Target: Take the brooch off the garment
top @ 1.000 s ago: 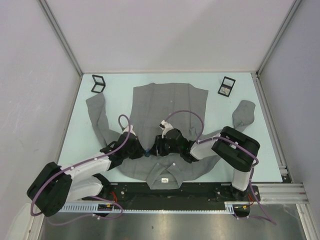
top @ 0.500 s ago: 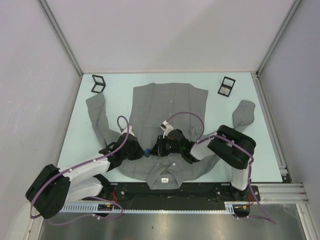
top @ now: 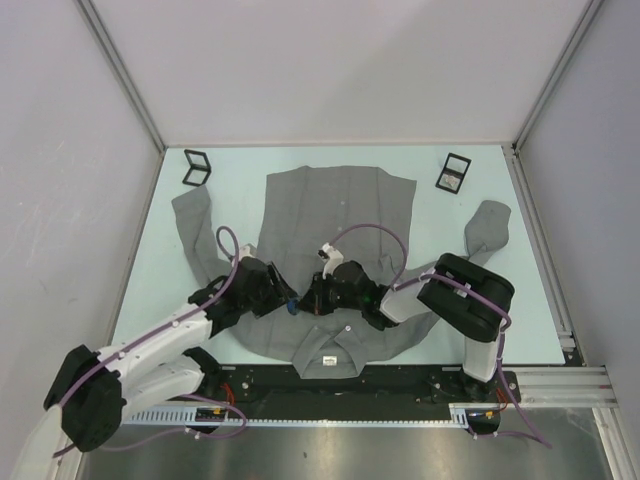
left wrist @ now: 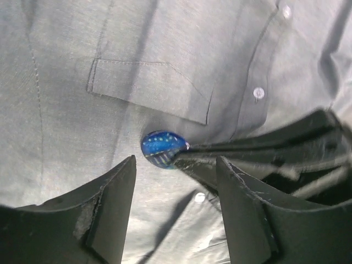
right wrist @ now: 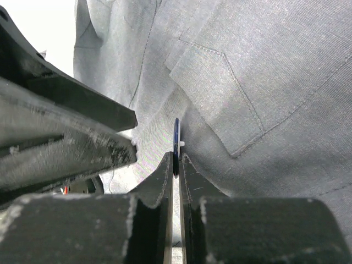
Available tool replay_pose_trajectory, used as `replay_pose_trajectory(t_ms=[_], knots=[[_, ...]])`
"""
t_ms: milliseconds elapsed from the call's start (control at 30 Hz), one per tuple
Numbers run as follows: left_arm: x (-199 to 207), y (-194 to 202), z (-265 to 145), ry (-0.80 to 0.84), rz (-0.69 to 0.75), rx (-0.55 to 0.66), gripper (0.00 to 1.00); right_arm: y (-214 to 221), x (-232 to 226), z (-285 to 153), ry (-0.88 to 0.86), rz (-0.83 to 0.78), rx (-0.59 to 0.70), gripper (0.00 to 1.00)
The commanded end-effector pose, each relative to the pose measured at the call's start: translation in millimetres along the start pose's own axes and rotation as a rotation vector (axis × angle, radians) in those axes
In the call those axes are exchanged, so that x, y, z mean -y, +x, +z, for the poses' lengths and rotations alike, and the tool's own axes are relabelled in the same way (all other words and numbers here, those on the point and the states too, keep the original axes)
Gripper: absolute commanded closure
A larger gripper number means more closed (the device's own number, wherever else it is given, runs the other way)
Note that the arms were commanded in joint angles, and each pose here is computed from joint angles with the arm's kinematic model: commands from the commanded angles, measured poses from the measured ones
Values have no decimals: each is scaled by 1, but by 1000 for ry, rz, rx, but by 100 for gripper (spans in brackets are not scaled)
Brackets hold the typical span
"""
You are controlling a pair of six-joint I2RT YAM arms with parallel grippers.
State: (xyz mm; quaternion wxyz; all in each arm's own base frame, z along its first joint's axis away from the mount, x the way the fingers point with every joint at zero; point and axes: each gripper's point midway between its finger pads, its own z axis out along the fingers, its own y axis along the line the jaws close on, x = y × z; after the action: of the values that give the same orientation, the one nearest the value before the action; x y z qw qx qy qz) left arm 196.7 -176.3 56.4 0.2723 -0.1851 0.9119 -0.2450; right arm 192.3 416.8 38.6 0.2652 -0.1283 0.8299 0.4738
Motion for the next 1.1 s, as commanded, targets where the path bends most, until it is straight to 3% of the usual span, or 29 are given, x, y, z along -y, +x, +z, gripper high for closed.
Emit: replay_pose_trajectory(t_ms=[0,200,567,800,933,1067], knots=[[5,-12,-2,-113,-161,-8,36,-6,-6,-5,17,-73,31,100],[3,2,10,-203,-227,-102,38,-7,-9,-8,40,-120,50,100],[4,7,25,-215,-260,-118,40,-6,-16,-8,28,-153,58,100],[3,10,28,-211,-249,-135,48,-3,-18,-6,72,-212,58,100],[5,9,28,-197,-235,-134,55,-3,-24,-3,76,-231,55,89],[6,10,29,-183,-203,-137,69,-5,-26,-6,74,-228,57,75]])
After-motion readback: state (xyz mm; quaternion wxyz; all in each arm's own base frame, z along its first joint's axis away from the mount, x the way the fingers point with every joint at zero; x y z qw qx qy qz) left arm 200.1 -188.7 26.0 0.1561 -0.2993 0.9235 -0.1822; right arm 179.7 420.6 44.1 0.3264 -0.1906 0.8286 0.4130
